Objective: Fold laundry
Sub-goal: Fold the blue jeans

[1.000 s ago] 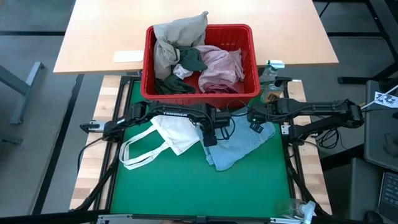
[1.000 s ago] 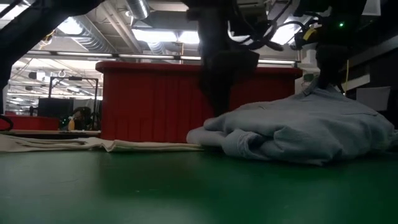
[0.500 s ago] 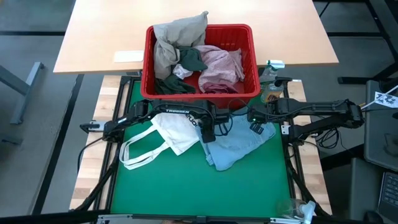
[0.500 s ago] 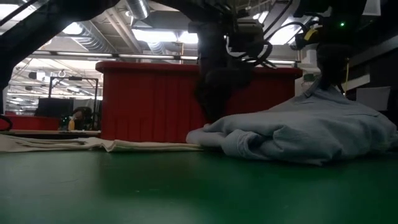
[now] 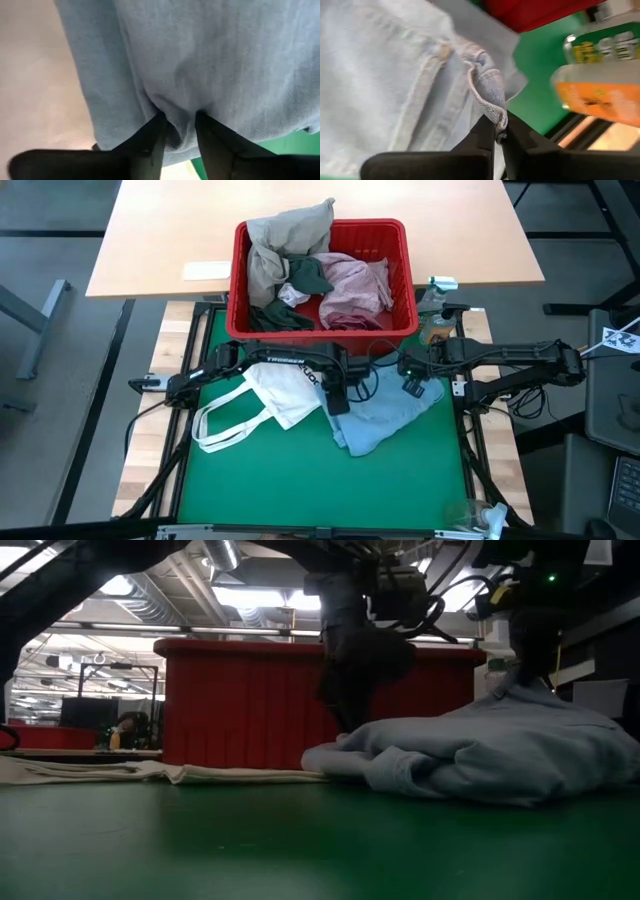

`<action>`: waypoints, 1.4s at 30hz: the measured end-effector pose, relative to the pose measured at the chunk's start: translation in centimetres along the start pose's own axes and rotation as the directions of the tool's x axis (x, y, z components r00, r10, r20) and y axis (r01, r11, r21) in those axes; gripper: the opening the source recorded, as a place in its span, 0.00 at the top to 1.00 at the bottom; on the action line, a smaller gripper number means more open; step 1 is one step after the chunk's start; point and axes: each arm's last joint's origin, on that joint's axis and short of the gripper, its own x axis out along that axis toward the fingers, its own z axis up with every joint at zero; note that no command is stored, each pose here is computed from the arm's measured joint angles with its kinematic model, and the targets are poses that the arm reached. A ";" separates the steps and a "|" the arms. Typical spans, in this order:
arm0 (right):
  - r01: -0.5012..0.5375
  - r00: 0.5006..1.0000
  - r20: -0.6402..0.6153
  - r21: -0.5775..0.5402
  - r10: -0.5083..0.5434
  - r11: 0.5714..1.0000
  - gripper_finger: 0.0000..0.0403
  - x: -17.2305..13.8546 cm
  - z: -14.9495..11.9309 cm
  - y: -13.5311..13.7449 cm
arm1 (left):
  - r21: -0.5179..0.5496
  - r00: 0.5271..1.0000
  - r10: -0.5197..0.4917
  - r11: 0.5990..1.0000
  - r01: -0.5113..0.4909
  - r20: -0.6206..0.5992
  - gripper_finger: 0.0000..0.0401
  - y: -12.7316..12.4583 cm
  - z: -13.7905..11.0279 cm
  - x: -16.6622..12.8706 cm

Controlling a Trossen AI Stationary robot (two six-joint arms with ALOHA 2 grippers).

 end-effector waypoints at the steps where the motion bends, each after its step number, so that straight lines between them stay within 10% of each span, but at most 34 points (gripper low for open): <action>1: -0.021 1.000 -0.010 0.000 0.021 1.000 0.97 0.0 0.0 0.1 | 0.003 1.000 -0.006 1.000 0.006 -0.001 0.79 -0.1 0.0 0.0; 9: -0.185 0.976 -0.123 -0.012 0.182 0.983 0.96 -0.2 -0.7 0.7 | 0.062 1.000 0.005 0.998 -0.005 0.001 0.99 -2.9 -0.5 0.2; 21: -0.151 0.986 0.074 0.043 0.147 0.988 0.95 -1.2 -0.4 1.2 | 0.136 0.913 0.406 0.907 -0.398 -0.040 1.00 -6.7 -4.6 -4.0; 42: 0.205 0.969 0.105 0.163 -0.224 0.965 0.95 4.3 0.1 0.8 | -0.080 0.848 0.522 0.845 -0.529 -0.094 1.00 1.3 -2.4 -3.0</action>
